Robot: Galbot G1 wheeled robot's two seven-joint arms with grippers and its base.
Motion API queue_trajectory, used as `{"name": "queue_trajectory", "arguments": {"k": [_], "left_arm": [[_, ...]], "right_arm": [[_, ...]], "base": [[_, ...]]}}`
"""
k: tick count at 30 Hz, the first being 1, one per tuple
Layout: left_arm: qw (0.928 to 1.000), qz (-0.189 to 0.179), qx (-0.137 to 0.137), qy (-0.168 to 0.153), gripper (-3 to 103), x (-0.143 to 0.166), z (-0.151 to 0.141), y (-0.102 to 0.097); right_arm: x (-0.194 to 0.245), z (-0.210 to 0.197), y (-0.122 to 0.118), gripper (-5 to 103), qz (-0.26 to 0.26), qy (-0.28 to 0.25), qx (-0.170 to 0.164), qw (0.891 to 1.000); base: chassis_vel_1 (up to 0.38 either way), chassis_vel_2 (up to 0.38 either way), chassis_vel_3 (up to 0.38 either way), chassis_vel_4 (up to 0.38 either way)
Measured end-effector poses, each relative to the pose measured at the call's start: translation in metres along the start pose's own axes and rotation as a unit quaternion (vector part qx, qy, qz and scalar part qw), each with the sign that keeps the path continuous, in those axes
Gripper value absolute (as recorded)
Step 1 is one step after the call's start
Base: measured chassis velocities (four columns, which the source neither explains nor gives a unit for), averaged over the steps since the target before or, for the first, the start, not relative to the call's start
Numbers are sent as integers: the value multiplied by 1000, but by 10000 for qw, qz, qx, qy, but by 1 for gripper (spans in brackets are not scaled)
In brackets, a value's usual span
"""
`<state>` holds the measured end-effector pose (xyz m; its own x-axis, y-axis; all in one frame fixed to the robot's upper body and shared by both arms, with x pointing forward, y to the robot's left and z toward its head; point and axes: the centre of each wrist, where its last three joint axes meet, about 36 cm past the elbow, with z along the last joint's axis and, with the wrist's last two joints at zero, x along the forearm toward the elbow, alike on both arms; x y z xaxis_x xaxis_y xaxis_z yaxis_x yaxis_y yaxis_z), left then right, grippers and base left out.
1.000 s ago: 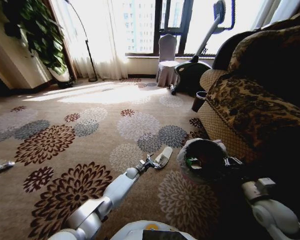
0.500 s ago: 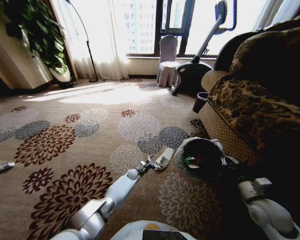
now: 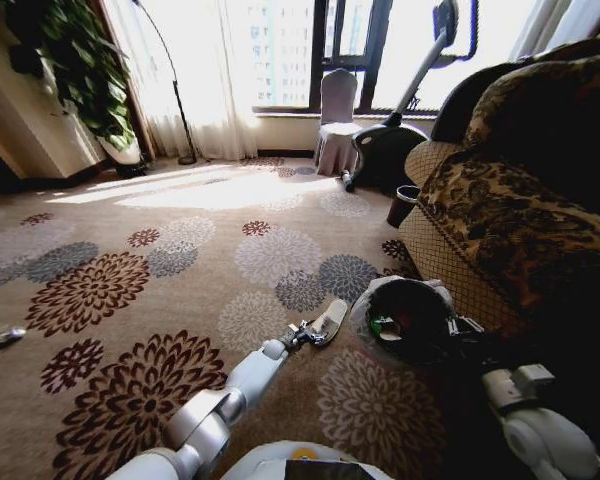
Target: Pick up the trash from the ground and place it into the trash bin.
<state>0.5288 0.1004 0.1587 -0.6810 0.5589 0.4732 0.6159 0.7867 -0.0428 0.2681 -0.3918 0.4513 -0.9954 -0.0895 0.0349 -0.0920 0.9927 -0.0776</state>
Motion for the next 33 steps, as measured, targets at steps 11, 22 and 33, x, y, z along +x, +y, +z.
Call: {"name": "queue_trajectory", "arguments": {"k": [11,22,33], "left_arm": [[9990,82,323,296,28,-1,-2,5],[9989,286,371,69,0,11,1,8],[9940,19,1058,-290,0,69,6,26]], "right_arm": [[4,0,2,0,55,-47,-6,10000],[1,4,3,0,72,-62,-56,9999],[-13,7,7,0,-64,-121,-109,9998]], "base": [[0,0,0,0],[0,0,0,0],[0,0,0,0]]}}
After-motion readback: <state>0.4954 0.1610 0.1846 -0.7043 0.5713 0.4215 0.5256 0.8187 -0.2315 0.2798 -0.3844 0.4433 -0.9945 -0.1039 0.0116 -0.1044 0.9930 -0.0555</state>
